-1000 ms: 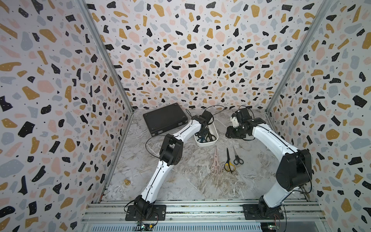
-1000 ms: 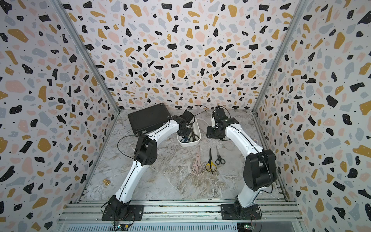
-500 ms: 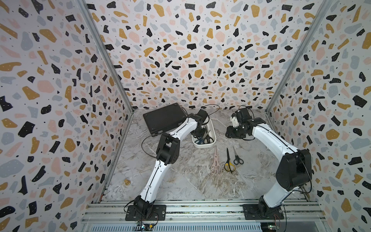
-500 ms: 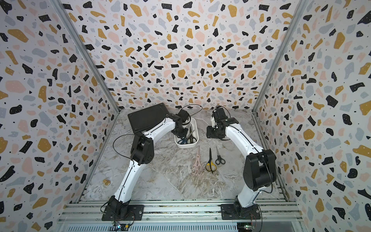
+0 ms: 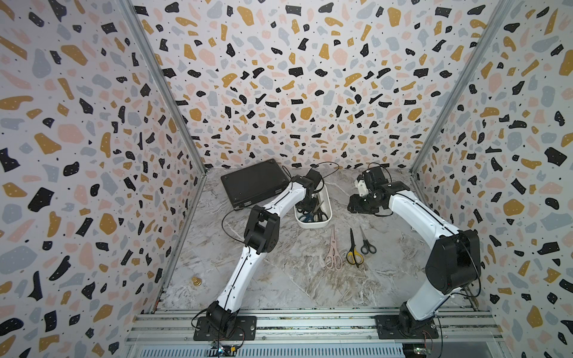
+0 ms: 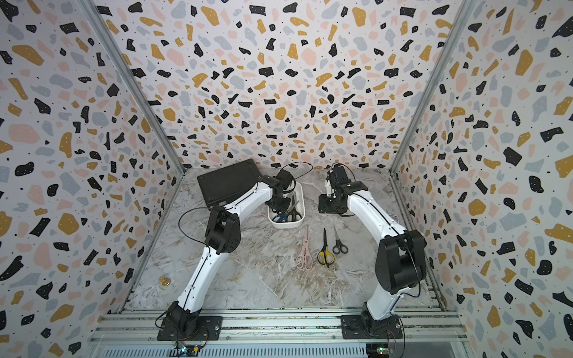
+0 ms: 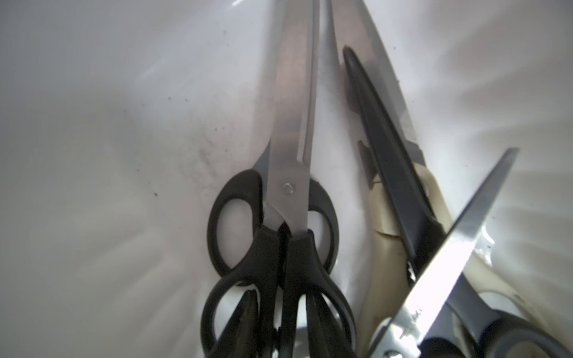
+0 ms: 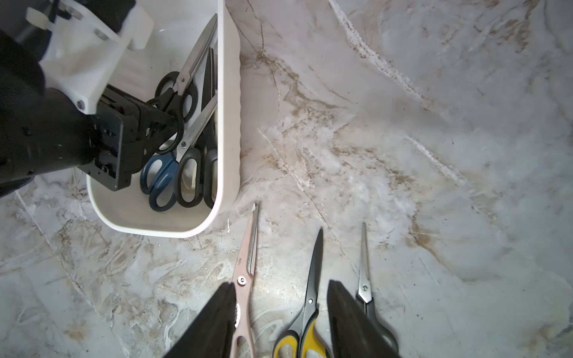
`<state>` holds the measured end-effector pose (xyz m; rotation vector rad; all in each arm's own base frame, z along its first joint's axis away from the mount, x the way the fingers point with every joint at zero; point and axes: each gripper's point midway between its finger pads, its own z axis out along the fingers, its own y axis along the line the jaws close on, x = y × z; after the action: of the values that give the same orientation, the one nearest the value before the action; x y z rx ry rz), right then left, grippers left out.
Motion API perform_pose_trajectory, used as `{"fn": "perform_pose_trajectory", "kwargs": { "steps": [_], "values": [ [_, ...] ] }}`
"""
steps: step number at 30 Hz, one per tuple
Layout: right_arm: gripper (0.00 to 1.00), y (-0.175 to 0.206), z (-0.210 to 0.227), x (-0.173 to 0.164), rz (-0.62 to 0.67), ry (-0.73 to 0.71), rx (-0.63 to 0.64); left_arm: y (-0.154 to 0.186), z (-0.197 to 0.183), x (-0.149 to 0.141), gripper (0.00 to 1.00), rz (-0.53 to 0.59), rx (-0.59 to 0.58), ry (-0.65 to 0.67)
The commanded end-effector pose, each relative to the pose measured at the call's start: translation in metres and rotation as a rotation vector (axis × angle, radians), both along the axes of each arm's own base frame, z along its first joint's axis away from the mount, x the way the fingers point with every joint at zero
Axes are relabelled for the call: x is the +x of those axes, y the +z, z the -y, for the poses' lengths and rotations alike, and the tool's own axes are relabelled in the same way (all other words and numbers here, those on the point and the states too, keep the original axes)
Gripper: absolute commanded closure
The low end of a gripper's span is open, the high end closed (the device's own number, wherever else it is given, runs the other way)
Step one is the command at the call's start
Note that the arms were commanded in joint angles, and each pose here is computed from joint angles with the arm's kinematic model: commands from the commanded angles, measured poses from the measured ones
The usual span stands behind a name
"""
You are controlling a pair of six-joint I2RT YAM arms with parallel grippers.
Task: Take the scissors out of the storage box
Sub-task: Pick up the scissors from the storage box, then place the scissors at the center of the board.
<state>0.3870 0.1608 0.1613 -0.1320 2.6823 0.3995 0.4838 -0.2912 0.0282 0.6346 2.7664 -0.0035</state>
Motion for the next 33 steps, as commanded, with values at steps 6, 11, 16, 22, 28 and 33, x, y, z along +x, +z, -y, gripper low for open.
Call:
{"fn": "perform_pose_trajectory", "kwargs": {
  "steps": [6, 11, 16, 22, 28, 33],
  "values": [
    [0.47, 0.014, -0.008, 0.004, 0.022, 0.002, 0.028, -0.021, -0.009, -0.014, 0.93, -0.074, 0.046, -0.013],
    [0.47, 0.015, -0.007, 0.003, 0.024, 0.003, 0.022, 0.033, -0.002, 0.005, 1.00, 0.077, -0.033, 0.021],
    [0.47, 0.012, -0.006, 0.000, 0.020, 0.001, 0.016, 0.100, 0.004, 0.015, 1.00, 0.228, -0.139, 0.044],
    [0.47, 0.013, -0.004, -0.001, 0.024, 0.001, 0.007, 0.146, 0.006, 0.002, 1.00, 0.262, -0.235, 0.049],
    [0.47, 0.017, 0.004, -0.001, 0.037, 0.003, -0.040, 0.172, -0.022, -0.044, 1.00, 0.262, -0.309, 0.151],
    [0.47, 0.018, 0.004, 0.000, 0.036, 0.007, -0.049, 0.175, -0.061, -0.111, 1.00, 0.229, -0.360, 0.250]
  ]
}}
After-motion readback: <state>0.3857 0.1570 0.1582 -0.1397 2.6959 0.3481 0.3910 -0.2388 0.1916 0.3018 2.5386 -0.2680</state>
